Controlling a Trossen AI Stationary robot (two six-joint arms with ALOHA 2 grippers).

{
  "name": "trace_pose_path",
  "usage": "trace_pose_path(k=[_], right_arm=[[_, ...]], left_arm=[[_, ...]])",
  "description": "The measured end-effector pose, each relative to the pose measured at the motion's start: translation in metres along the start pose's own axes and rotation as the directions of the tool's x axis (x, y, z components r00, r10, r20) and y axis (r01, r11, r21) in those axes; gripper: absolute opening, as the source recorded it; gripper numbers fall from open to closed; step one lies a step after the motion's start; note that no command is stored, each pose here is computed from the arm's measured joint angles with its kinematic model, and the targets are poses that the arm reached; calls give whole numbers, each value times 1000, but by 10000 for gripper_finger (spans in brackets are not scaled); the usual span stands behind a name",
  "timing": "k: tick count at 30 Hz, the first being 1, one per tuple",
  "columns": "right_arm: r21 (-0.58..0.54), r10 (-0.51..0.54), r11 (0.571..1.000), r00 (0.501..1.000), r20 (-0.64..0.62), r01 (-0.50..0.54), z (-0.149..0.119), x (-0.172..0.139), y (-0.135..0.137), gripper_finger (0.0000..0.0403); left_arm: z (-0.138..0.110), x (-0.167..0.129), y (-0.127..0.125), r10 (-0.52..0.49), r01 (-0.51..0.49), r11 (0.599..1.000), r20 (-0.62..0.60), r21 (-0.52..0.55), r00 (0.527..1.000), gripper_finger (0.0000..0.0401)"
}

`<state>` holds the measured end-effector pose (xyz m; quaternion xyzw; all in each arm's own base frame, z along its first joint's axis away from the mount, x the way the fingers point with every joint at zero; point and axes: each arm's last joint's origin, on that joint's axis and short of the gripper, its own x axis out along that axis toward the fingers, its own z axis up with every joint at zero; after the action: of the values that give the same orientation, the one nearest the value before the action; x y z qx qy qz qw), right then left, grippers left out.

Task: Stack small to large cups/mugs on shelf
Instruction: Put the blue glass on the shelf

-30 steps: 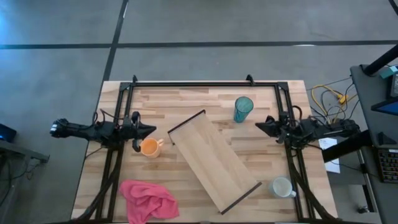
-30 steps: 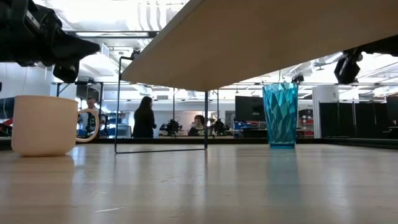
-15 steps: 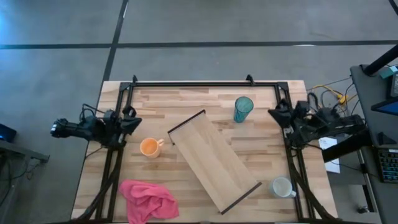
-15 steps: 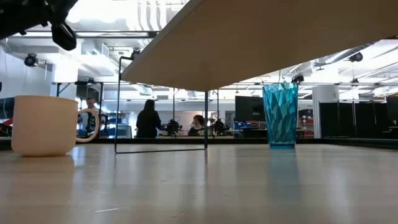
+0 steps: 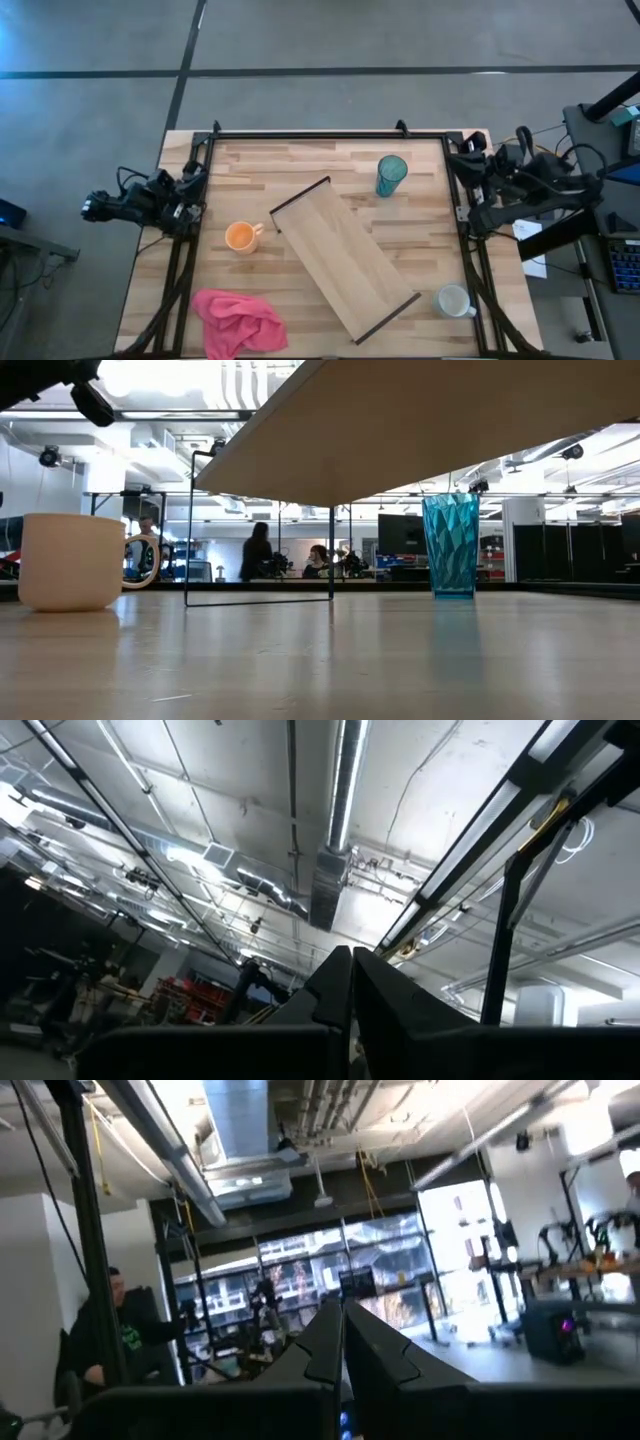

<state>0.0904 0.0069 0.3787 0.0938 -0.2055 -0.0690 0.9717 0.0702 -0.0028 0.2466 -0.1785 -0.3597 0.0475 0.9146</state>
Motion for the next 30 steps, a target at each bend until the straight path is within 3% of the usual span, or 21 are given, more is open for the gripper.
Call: trace_pose_path(k=[8, 15, 18, 21, 25, 30], right_arm=[[14, -28, 999, 973, -228, 32, -8, 24, 8, 33], [-71, -52, 997, 936, -349, 29, -10, 44, 15, 76], [-137, -80, 990, 884, -461, 17, -12, 49, 16, 90], [-118, -110, 992, 823, -557, 53, -11, 54, 18, 95], [-141, -185, 983, 716, -674, 121, -10, 60, 20, 91], [-253, -301, 953, 590, -750, 164, -6, 66, 20, 82]], left_arm=[[0, 0, 1, 29, -29, 1000, 5, 0, 1000, 5], [-1, 0, 1, 49, -49, 999, 2, 3, 999, 74], [-1, 0, 1, 48, -48, 999, 2, 2, 999, 105], [0, 2, 1, 50, -49, 999, -14, 8, 999, 122], [5, 9, -3, 70, -64, 997, -113, 52, 991, 124], [28, 28, -14, 101, -77, 991, -239, 111, 966, 125]])
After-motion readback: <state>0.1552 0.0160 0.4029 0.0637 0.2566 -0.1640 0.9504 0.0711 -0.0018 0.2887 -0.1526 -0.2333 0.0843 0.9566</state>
